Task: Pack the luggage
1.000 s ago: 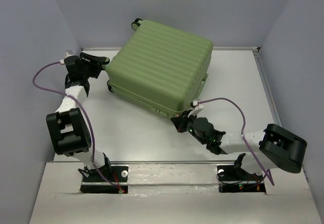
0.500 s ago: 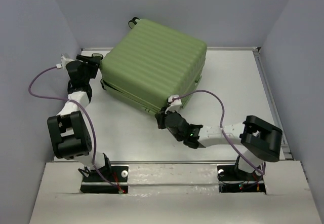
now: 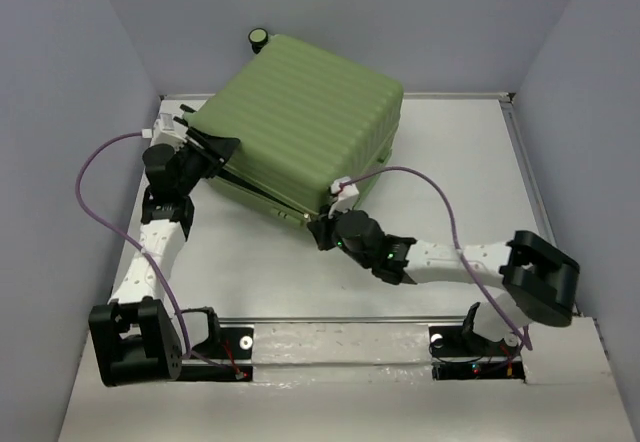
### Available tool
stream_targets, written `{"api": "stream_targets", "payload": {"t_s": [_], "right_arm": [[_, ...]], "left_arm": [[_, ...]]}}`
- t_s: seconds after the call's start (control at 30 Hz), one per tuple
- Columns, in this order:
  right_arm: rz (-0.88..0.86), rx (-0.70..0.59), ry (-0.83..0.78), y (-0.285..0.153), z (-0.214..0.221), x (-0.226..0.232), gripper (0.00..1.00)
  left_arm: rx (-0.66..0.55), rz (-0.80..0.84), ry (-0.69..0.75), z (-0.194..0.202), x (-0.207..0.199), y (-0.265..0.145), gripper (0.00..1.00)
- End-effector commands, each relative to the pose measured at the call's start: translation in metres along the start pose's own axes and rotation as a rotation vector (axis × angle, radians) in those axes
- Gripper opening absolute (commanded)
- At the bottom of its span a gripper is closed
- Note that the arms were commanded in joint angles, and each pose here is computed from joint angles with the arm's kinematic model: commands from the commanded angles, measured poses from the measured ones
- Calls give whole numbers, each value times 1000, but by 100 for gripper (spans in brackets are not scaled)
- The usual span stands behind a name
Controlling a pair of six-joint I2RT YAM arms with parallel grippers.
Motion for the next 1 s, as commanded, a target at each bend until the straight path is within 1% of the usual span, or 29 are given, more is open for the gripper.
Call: {"api": "stream_targets", "payload": {"t_s": [0.0, 0.03, 0.07, 0.1, 0.13, 0.17, 0.2, 0.23, 0.27, 0.3, 0.33, 0.37, 0.4, 0.43, 0.47, 0.5, 0.53, 0.57, 0.63, 0.67, 0.7, 0.73, 0.77, 0.8, 0.87, 0.9, 0.97], "right_arm": [[47, -167, 83, -44, -62, -51, 7], [72, -139, 71, -51, -49, -63, 7], [72, -175, 86, -66, -63, -69, 7], [91, -181, 83, -74, -64, -78, 7], [104, -161, 72, -82, -58, -84, 7], [132, -189, 79, -99, -63, -98, 7], [184, -165, 69, -109, -55, -113, 7], [218, -212, 93, -129, -64, -129, 7], [250, -221, 102, -139, -64, -140, 7], [299, -200, 97, -150, -56, -154, 7], [327, -212, 104, -160, -57, -163, 7], [343, -220, 108, -168, -56, -170, 7], [355, -208, 101, -174, -53, -177, 7], [342, -194, 93, -180, -50, -176, 7], [326, -177, 84, -179, -48, -173, 7], [305, -143, 70, -174, -43, -169, 7], [303, -113, 61, -171, -38, -168, 7], [302, -92, 53, -168, -35, -168, 7], [295, -64, 42, -165, -31, -166, 7], [283, -46, 35, -162, -28, -164, 7], [260, -36, 32, -160, -27, -160, 7], [190, -26, 35, -157, -30, -147, 7], [163, 0, 29, -153, -26, -142, 9], [138, 14, 25, -151, -24, -138, 17], [131, 17, 16, -147, -26, -136, 26], [122, 27, 9, -144, -25, -134, 33], [88, 28, -9, -143, -27, -129, 37]], "left_arm": [[262, 230, 48, 74, -59, -2, 6], [260, 230, 51, 84, -65, 0, 6], [278, 244, 56, 96, -74, 0, 6], [343, 279, 54, 126, -90, -4, 6], [337, 285, 50, 134, -98, -4, 6], [357, 311, 50, 146, -110, -7, 6], [405, 340, 57, 174, -126, -14, 6], [425, 368, 63, 185, -141, -17, 6], [445, 395, 67, 195, -153, -23, 6], [465, 393, 74, 206, -158, -25, 6], [490, 431, 96, 218, -176, -35, 6], [491, 429, 110, 219, -179, -36, 6], [476, 437, 123, 214, -185, -41, 8], [436, 362, 152, 206, -175, -37, 16], [344, 357, 216, 180, -183, -40, 41], [305, 277, 249, 167, -168, -38, 56], [207, 208, 257, 132, -151, -29, 68], [187, 176, 254, 115, -137, -28, 80], [140, 140, 231, 80, -112, -36, 87], [162, 109, 223, 75, -89, -38, 89], [62, 41, 217, 36, -66, -41, 92], [44, -3, 222, 25, -47, -45, 93], [26, -53, 200, 16, -22, -47, 95], [-42, -82, 178, -10, -5, -51, 97], [-12, -90, 107, -5, 13, -48, 99], [0, -83, 82, -4, 17, -45, 99], [23, -64, 3, -4, 23, -34, 99]]}}
Point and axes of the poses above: each gripper's point midway between its finger pads, its own y axis out along the fingers, its own x axis along the line the jaws close on, z = x × y, the point moved 1 cm from there along -y, back along the fingers, and after that the axes turned 9 degrees about -y, right-handed, at the moved point
